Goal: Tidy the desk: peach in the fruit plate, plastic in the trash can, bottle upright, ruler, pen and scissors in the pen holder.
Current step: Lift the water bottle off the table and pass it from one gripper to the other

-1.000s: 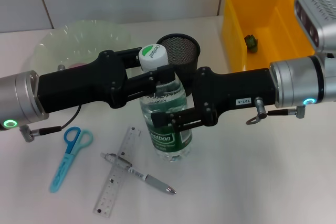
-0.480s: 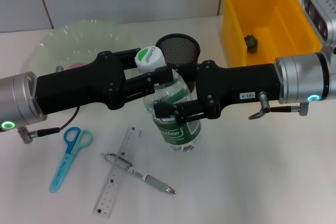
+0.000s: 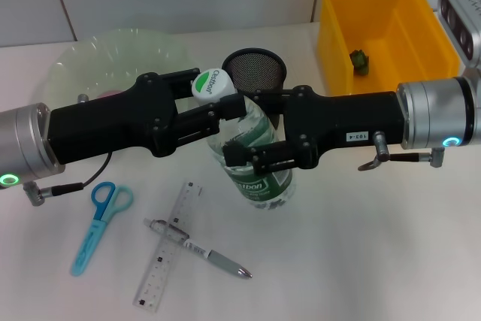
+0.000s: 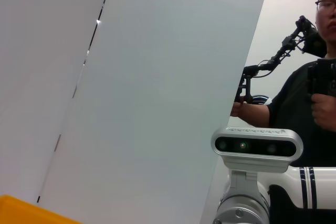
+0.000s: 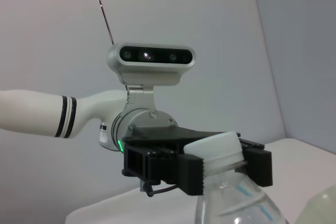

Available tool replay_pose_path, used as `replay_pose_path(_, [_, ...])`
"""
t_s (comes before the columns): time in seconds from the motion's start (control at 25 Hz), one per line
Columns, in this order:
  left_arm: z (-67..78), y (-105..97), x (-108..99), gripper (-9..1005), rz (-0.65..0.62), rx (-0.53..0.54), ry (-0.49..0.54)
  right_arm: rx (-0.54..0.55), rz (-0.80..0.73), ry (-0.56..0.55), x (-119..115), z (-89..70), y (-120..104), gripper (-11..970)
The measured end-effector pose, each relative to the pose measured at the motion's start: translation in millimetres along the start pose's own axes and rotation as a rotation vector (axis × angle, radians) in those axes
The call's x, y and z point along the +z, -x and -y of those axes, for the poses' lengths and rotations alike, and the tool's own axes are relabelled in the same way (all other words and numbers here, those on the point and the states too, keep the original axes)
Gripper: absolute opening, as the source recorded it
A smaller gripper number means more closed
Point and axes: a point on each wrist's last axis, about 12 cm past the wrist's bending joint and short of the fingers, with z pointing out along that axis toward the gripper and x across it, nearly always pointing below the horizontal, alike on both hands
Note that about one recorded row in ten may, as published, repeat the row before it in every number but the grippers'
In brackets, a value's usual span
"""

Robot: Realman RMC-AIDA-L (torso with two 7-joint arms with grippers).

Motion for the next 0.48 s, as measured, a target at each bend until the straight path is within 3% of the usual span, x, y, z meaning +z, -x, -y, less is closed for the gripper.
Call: replay_pose_path(0.48, [-0.5, 1.2, 0.4, 454, 0.002, 0.003, -0.001, -0.009, 0.018, -0.017, -4.3, 0.9, 0.3, 811])
